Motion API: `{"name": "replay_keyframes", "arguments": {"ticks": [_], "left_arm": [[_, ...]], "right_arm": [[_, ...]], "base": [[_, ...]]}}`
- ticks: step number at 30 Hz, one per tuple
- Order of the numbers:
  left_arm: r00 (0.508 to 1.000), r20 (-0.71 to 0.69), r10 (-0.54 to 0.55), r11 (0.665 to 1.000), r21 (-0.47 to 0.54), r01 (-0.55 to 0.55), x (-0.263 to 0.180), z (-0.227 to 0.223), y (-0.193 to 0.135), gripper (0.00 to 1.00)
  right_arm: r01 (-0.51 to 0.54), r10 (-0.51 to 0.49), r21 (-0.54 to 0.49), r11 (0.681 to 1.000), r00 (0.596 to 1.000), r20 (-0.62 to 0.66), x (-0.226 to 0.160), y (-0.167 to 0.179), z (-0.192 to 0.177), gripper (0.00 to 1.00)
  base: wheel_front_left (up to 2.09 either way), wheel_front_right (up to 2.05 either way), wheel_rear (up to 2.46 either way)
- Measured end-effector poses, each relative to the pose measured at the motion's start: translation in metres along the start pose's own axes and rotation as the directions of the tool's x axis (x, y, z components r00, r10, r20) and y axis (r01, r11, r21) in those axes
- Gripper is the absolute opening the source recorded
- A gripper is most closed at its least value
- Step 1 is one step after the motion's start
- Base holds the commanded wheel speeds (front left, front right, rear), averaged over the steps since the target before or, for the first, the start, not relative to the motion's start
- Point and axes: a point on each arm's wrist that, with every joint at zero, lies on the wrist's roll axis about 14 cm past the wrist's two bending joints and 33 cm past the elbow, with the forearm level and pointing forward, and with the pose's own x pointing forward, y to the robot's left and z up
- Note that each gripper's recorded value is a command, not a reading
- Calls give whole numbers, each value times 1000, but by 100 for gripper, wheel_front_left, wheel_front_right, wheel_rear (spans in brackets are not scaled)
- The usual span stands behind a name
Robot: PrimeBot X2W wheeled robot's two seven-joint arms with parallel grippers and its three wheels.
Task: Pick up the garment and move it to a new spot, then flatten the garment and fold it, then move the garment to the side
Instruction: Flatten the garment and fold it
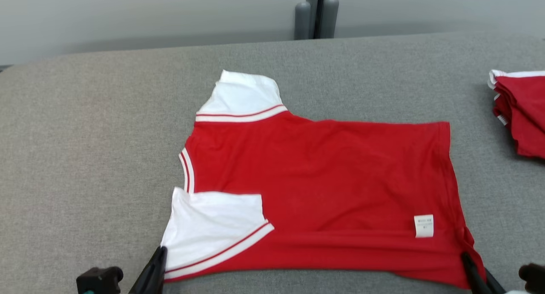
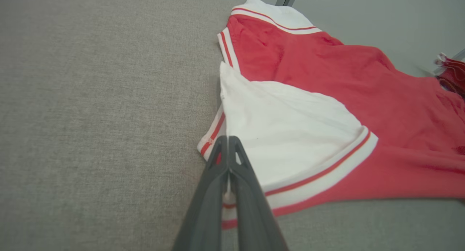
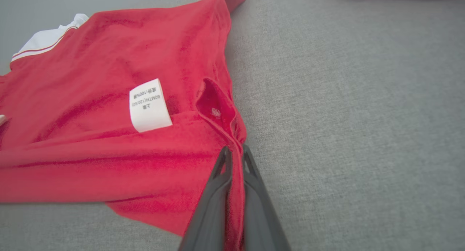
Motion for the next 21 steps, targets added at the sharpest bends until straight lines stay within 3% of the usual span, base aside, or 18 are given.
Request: {"name": "replay_keyframes", "arguments": {"ticks": [7, 8, 9, 10, 11, 16, 21], "left_arm": [[1000, -15, -10, 1000, -7, 10, -19, 0, -9, 0], [1000, -24, -16, 1000, -8, 16, -19, -1, -10, 0], [999, -27, -19, 1000, -8, 19, -18, -2, -12, 0], [999, -25, -24, 1000, -8, 24, -17, -1, -13, 38], [1000, -17, -27, 1000, -8, 27, -15, 1, -15, 100], [995, 88, -39, 999, 12, 38, -1, 25, -21, 100], [975, 215, -60, 997, 63, 47, 11, 54, -26, 100]], "right_arm": [[20, -20, 27, 999, 1000, 0, -16, -5, -4, 0], [23, -23, 29, 999, 1000, -2, -17, -5, -5, 5], [25, -25, 32, 999, 1000, -3, -17, -6, -5, 46], [25, -25, 35, 999, 1000, -1, -16, -5, -5, 100], [21, -21, 36, 999, 1000, 4, -15, -3, -3, 100], [6, -8, 22, 1000, 993, 120, -7, 4, 25, 100], [0, 5, -19, 1000, 961, 278, -3, 11, 65, 100]], "base": [[0, 0, 0], [0, 0, 0], [0, 0, 0], [0, 0, 0], [0, 0, 0], [0, 0, 0], [0, 0, 0]]}}
